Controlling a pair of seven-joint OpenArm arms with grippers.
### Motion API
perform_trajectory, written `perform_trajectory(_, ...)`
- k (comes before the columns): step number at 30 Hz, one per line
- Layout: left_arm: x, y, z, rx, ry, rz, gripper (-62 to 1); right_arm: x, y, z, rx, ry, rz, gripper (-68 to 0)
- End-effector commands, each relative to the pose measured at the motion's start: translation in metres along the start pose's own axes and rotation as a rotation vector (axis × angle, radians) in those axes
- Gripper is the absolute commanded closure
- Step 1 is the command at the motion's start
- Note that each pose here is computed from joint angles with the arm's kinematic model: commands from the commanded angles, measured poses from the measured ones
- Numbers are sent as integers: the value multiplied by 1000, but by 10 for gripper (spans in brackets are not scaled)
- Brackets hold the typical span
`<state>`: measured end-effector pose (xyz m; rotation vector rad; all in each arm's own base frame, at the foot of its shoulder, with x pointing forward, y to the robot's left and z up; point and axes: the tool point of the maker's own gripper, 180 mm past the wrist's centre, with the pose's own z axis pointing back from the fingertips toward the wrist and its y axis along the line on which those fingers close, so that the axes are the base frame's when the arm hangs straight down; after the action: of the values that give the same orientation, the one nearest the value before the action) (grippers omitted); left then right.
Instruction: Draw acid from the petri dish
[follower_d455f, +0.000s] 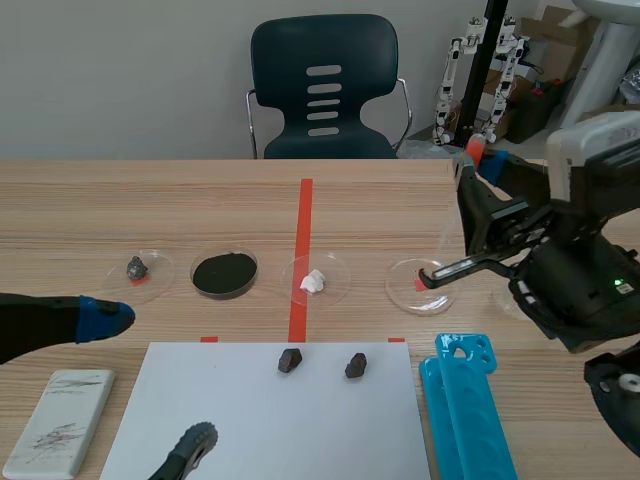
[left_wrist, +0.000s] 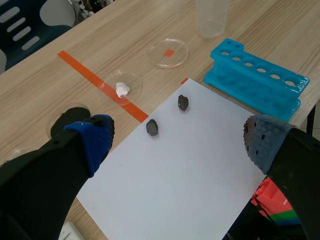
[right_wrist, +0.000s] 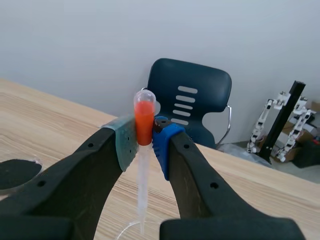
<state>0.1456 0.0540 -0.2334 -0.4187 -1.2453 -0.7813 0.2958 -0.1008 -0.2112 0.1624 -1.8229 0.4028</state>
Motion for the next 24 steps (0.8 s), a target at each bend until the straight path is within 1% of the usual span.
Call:
perform_trajectory(1, 5, 1, 0, 7, -22, 10, -542, 12, 1, 8, 5, -7, 6, -92)
perform_trajectory(5, 5, 1, 0, 7, -22, 10, -542, 38, 13, 29, 16, -1, -4, -92)
perform_trajectory(9, 5, 1, 0, 7, -22, 10, -542, 58, 23, 49, 28, 16, -20, -92)
perform_trajectory(11, 5, 1, 0, 7, -22, 10, -542, 63, 28, 58, 34, 35, -33, -92)
perform_trajectory(16, 5, 1, 0, 7, -22, 10, -542, 67, 41, 79, 50, 92, -78, -92)
perform_trajectory(24, 5, 1, 0, 7, -22, 10, -542, 79, 52, 101, 57, 97, -130, -92)
